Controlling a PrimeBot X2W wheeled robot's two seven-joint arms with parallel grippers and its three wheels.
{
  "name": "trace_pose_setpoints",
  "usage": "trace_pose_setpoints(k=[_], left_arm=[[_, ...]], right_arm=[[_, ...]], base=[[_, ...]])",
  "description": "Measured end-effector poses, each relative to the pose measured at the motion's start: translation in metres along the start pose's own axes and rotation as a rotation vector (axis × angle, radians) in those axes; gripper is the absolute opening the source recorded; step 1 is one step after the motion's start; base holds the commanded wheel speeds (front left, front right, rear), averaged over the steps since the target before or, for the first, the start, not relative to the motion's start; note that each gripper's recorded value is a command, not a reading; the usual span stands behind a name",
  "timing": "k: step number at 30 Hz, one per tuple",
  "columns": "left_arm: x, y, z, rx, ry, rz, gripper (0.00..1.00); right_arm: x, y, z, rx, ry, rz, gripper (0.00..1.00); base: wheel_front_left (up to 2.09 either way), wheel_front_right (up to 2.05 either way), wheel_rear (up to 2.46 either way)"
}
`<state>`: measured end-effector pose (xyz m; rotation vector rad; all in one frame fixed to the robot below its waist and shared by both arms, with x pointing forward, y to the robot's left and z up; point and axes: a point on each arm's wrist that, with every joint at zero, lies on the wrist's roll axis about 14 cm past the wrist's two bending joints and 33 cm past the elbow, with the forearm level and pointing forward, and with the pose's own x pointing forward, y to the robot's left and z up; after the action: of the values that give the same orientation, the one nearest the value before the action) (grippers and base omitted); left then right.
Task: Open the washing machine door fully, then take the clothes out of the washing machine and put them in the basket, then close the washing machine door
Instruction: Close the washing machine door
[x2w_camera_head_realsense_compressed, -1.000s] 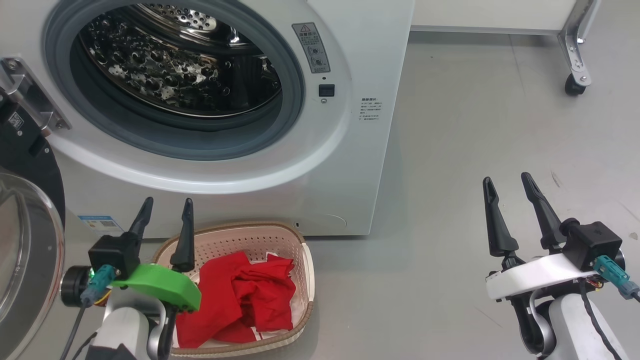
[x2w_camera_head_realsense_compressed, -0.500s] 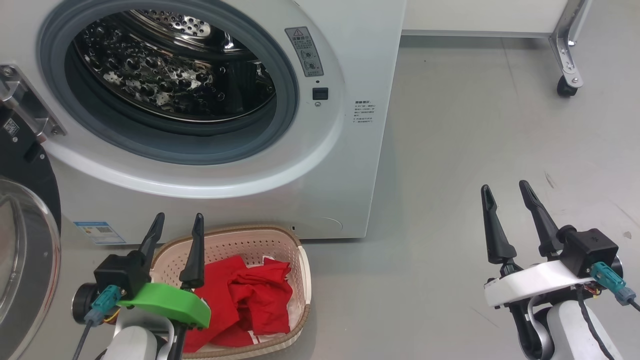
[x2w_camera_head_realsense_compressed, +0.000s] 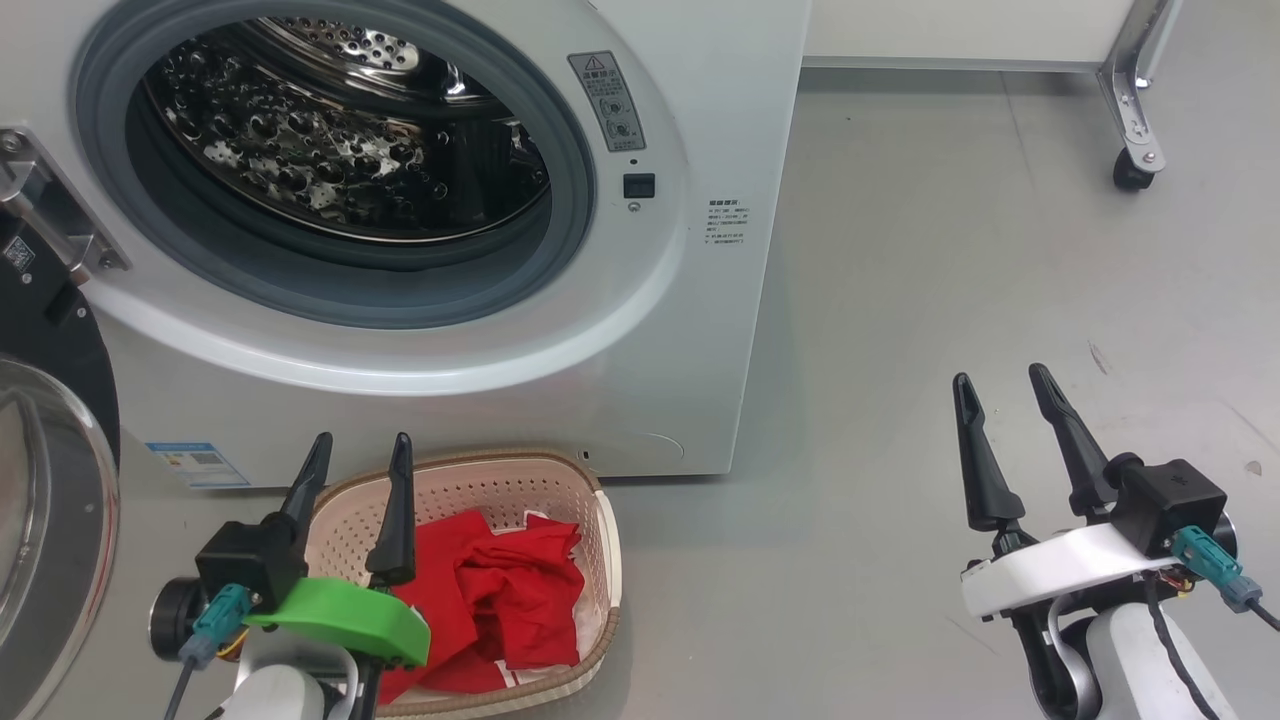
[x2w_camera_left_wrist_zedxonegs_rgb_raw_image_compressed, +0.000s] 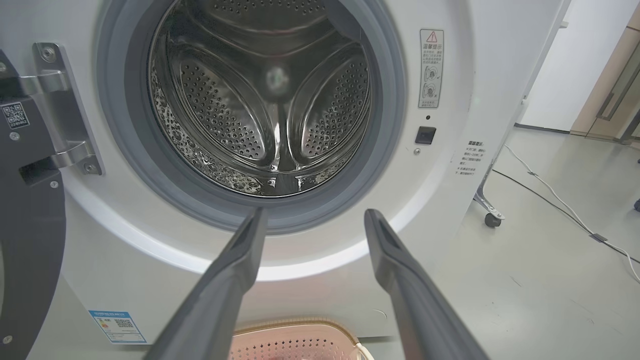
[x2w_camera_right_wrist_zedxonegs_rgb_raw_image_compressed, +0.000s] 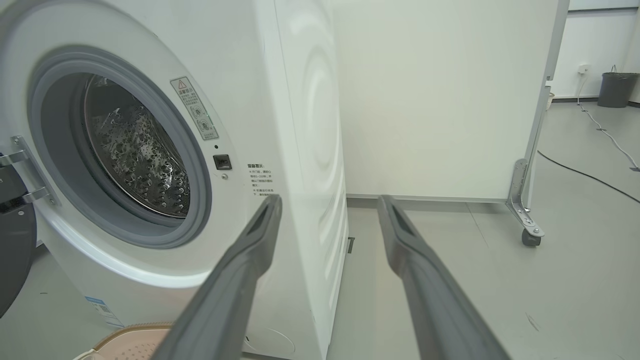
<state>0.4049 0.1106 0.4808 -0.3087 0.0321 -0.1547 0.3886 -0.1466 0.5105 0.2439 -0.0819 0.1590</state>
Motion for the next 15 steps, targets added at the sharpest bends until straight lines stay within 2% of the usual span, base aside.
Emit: trace_pose_setpoints(k=[15], left_arm=[[-0.0047, -0.0081, 0.0053, -0.015, -0.018, -0.013, 1.00]], right_arm=[[-0.0030, 0.0030, 0.0018, -0.003, -0.004, 0.007, 1.00]], base=[[0.00, 0.00, 0.00]])
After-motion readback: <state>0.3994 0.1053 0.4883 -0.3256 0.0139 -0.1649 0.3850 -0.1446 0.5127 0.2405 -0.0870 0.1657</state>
